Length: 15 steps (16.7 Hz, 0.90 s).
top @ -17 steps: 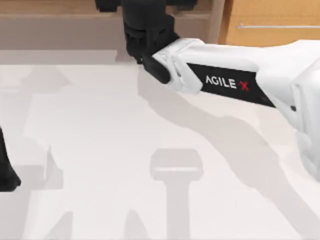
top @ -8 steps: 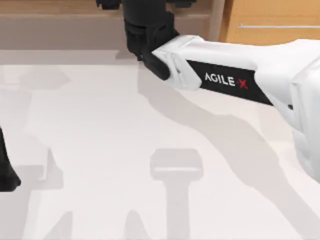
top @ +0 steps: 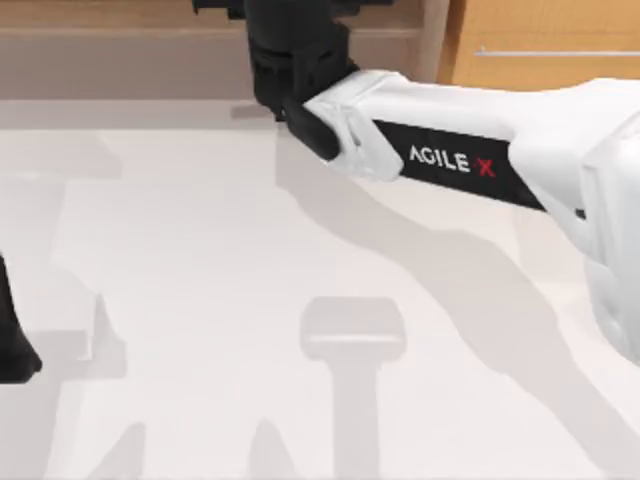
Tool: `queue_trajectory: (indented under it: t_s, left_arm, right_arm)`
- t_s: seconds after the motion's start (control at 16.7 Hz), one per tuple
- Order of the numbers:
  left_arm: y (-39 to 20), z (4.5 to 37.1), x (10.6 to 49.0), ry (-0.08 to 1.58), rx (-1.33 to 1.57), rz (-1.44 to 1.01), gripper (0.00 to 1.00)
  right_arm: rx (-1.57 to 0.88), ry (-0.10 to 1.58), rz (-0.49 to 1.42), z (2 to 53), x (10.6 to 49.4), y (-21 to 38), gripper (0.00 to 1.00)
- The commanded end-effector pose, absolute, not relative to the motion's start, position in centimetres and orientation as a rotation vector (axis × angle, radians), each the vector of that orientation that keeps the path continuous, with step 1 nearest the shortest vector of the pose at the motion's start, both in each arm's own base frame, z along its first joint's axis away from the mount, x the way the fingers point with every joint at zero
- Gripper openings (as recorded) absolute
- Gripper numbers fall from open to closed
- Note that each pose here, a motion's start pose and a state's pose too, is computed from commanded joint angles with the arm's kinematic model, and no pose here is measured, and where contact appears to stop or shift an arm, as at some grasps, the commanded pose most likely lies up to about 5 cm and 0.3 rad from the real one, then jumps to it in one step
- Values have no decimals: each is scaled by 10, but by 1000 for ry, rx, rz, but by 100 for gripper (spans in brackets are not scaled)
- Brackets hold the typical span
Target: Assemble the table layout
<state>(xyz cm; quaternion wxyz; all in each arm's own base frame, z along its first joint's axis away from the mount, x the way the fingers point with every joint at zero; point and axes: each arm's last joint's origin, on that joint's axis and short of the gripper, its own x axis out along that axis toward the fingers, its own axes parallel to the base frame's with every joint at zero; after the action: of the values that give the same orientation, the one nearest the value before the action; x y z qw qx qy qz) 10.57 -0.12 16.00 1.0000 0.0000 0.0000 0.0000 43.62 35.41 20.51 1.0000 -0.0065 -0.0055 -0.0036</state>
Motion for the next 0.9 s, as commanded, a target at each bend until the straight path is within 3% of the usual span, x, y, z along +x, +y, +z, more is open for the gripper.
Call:
queue_trajectory:
  t_s: [0.12, 0.18, 0.9]
  left_arm:
    - [-1, 160, 106, 0, 0, 0, 100]
    - [-1, 160, 106, 0, 0, 0, 100]
    - [-1, 160, 106, 0, 0, 0, 100]
  right_arm:
    - [-13, -11, -7, 205, 436, 354, 2]
    - [-13, -11, -7, 205, 436, 354, 0]
    - [-11, -11, -5, 212, 422, 355, 0]
